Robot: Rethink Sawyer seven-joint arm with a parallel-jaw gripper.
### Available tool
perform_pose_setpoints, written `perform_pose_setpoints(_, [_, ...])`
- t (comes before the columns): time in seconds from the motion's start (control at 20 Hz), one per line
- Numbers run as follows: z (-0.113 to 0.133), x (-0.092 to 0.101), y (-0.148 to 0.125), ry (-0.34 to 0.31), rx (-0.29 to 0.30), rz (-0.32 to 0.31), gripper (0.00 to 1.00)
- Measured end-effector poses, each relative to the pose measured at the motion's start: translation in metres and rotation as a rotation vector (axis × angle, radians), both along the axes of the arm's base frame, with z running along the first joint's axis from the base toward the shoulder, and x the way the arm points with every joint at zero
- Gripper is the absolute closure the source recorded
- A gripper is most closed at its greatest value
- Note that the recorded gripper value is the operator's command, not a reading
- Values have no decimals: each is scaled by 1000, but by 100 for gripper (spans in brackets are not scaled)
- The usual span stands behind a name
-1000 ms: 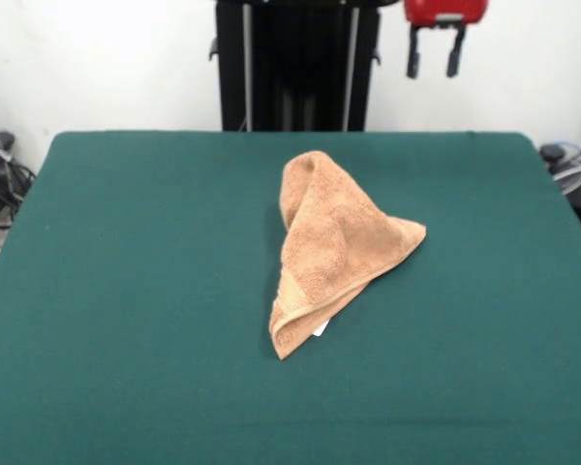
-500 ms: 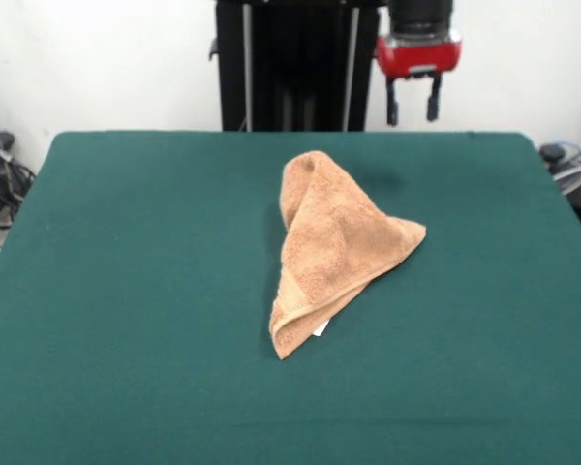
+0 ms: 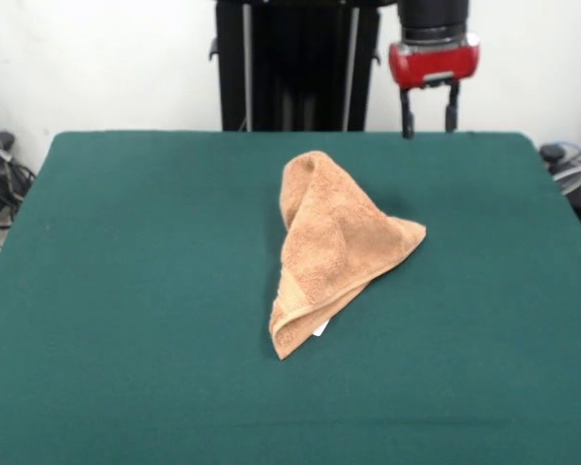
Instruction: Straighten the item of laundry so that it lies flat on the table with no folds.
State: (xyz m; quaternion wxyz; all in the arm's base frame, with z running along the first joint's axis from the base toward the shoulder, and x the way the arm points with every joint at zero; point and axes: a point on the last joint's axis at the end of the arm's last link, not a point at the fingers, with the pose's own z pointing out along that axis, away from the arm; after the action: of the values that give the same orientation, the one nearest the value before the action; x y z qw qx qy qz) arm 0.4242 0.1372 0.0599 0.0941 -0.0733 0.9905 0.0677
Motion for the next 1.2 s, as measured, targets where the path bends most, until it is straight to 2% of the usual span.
perform_pose_setpoints(0.05, [11,10,-2,33,2,8,0])
perform_pose_setpoints(0.2, [21,19,-7,73,2,12,0])
perform_pose_setpoints(0.35, [46,39,-19,158,0,12,0])
perform_pose_setpoints(0.6, [68,58,-25,168,-12,18,0])
perform_pose_setpoints(0.75, [88,82,-22,90,-46,52,0])
perform_pose_setpoints(0.9, [95,93,-20,33,-75,97,0])
perform_pose_setpoints(1.2, [98,132,-18,-201,-161,268,0])
